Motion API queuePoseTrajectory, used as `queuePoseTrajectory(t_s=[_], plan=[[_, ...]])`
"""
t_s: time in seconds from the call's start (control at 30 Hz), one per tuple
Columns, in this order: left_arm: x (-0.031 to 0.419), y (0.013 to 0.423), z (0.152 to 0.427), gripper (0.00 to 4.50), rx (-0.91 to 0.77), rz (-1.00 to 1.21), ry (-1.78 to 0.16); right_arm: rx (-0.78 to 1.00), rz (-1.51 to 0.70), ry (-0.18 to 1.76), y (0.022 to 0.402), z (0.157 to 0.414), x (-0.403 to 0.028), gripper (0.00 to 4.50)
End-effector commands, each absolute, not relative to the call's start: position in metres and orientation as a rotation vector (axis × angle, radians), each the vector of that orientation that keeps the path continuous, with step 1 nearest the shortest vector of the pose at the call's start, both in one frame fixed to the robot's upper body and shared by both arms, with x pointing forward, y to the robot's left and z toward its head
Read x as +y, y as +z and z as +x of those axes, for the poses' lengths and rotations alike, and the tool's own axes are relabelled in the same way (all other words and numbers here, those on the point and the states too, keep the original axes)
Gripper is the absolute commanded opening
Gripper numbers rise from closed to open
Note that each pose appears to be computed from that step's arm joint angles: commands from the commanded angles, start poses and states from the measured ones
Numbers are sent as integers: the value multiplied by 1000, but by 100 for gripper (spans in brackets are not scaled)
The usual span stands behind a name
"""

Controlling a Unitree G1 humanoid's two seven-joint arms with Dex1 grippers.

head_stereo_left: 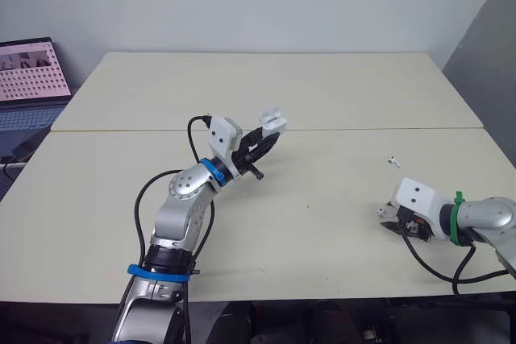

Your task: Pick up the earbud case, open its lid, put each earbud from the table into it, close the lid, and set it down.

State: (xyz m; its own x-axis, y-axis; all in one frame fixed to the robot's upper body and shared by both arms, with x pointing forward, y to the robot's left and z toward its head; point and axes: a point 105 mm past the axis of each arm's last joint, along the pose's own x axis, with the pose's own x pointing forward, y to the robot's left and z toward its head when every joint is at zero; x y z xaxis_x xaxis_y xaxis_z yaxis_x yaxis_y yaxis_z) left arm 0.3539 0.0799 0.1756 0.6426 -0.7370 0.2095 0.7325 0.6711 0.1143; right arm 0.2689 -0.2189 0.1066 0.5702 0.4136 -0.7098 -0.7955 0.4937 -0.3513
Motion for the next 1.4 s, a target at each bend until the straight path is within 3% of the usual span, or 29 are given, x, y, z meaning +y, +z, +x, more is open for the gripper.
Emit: queuePoseTrajectory(t_s=[0.03,0.47,0.73,1.07,1.37,1.4], plan=[[80,192,348,75,-314,40,-849,542,-606,785,136,268,-210,250],[72,192,348,75,-318,30,-878,680,-543,785,147,294,-222,250],[77,187,341,75,-310,22,-846,768,-561,862,128,281,-214,250],[80,189,342,75,-310,27,-827,737,-601,809,106,291,-221,250],[80,190,342,75,-307,34,-832,770,-614,805,94,284,-230,250],[80,190,342,75,-307,33,-832,771,-617,802,94,284,-231,234]])
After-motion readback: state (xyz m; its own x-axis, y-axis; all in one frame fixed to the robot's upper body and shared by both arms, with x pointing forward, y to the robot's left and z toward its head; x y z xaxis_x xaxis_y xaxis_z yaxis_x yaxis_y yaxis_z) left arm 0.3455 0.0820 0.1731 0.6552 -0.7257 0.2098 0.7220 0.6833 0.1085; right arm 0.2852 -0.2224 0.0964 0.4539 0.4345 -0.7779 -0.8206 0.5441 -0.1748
